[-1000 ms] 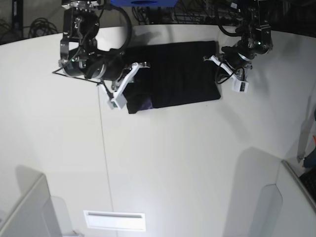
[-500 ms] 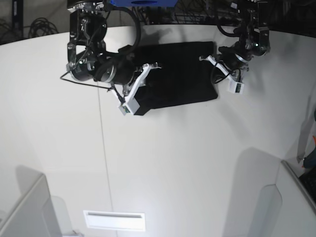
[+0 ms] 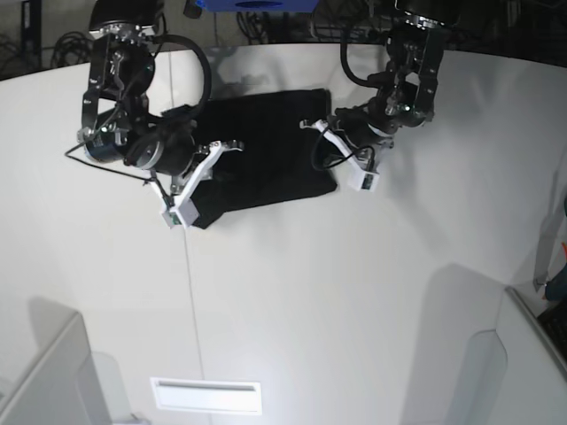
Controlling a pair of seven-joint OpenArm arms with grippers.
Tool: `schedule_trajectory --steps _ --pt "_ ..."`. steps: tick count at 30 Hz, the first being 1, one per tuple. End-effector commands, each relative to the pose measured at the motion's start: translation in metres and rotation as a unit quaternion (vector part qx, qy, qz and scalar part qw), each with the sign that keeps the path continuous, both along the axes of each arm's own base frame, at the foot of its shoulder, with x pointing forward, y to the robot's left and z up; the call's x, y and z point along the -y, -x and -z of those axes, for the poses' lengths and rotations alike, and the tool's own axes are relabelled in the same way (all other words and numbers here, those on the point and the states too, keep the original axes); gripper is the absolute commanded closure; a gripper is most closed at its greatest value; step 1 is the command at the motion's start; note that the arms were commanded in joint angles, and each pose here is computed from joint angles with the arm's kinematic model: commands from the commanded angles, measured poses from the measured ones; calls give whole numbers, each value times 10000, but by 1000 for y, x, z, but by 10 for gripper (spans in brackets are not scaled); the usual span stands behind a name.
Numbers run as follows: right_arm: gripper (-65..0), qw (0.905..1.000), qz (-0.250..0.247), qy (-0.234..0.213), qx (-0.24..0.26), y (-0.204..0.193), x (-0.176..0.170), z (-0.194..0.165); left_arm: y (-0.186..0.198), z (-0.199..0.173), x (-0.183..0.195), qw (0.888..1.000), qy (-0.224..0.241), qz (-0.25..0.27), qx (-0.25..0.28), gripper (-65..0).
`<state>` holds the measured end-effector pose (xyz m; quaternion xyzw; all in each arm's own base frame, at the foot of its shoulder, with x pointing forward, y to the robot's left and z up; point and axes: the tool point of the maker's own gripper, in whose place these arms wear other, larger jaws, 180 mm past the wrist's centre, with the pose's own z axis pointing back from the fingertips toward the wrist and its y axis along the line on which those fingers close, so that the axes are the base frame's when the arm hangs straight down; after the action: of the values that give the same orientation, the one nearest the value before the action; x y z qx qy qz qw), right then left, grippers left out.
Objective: Fold the T-shirt properly
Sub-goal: 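Hold both strip ends and fold them toward the middle, then press and fold the bundle over with the right gripper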
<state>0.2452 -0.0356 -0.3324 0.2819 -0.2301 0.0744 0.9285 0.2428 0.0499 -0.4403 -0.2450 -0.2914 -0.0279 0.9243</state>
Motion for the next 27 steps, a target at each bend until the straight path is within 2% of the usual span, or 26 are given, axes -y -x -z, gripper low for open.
schedule_trajectory --steps 1,5,16,21,27 --pt "0 9991 -85 -352 238 -6 -12 -17 6 6 -4 9997 -164 63 -192 0" --pt "0 9977 -139 -611 257 -6 -19 -24 -1 2 -1 9998 -142 89 -105 0" --pt "0 9977 -110 -626 217 -10 -19 -21 -1 -21 0 9997 -85 96 206 0" --pt "0 9976 -55 -684 84 -9 -21 -12 11 -26 3 9997 -47 134 222 0" --pt "0 9963 -292 -806 16 -3 -45 -2 27 -34 -50 9981 -343 -459 242 0"
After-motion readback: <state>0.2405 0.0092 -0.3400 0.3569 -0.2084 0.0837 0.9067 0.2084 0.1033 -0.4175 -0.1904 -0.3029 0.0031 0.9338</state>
